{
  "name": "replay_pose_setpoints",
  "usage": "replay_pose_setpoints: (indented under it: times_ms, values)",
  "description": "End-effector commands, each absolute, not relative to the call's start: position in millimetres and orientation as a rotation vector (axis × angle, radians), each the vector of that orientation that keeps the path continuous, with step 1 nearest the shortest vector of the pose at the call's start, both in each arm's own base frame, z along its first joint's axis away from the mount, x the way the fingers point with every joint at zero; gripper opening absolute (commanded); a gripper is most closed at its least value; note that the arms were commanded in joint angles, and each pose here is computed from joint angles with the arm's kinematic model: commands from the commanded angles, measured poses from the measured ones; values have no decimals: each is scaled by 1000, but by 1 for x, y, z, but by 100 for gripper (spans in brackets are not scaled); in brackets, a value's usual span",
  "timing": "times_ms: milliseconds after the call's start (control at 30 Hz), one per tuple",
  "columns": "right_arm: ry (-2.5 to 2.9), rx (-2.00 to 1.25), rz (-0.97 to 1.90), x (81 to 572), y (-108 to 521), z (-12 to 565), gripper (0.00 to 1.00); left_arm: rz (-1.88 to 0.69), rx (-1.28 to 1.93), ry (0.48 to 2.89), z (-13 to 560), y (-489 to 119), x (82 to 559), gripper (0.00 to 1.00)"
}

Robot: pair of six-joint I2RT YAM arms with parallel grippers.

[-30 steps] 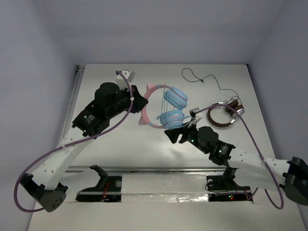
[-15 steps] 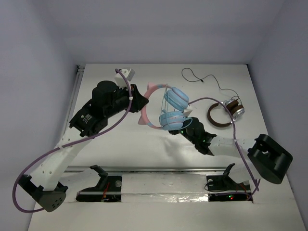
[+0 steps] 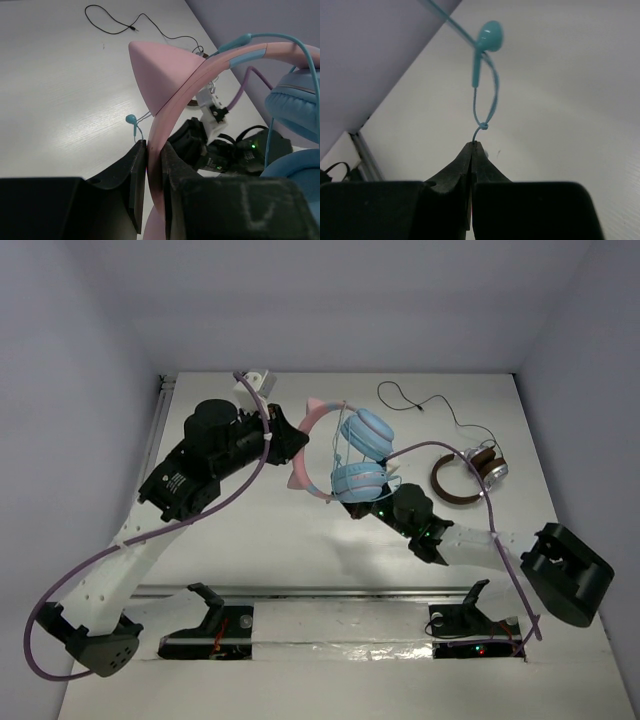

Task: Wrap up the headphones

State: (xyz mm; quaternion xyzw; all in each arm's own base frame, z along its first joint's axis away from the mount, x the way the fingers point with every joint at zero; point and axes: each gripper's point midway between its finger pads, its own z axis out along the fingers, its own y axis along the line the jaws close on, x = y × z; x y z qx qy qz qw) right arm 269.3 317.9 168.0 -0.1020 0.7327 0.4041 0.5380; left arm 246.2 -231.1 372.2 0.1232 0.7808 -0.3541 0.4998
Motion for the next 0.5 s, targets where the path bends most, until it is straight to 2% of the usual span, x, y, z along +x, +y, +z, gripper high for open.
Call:
replay_pose_setpoints:
  times_ms: [0,67,233,467]
  values:
    - [1657,-225,1102,252,318,196,0,-914,223,1713,428,-235,259,0]
    - [1651,-245,1141,242,317,201,0,-905,206,1705,430,-235,264,0]
    - [1683,-176,1035,251,298,193,0,-958,214,1692,434,-242,261,0]
    - [1651,-251,1160,230,308,212,0,-877,168,1691,438,-232,272,0]
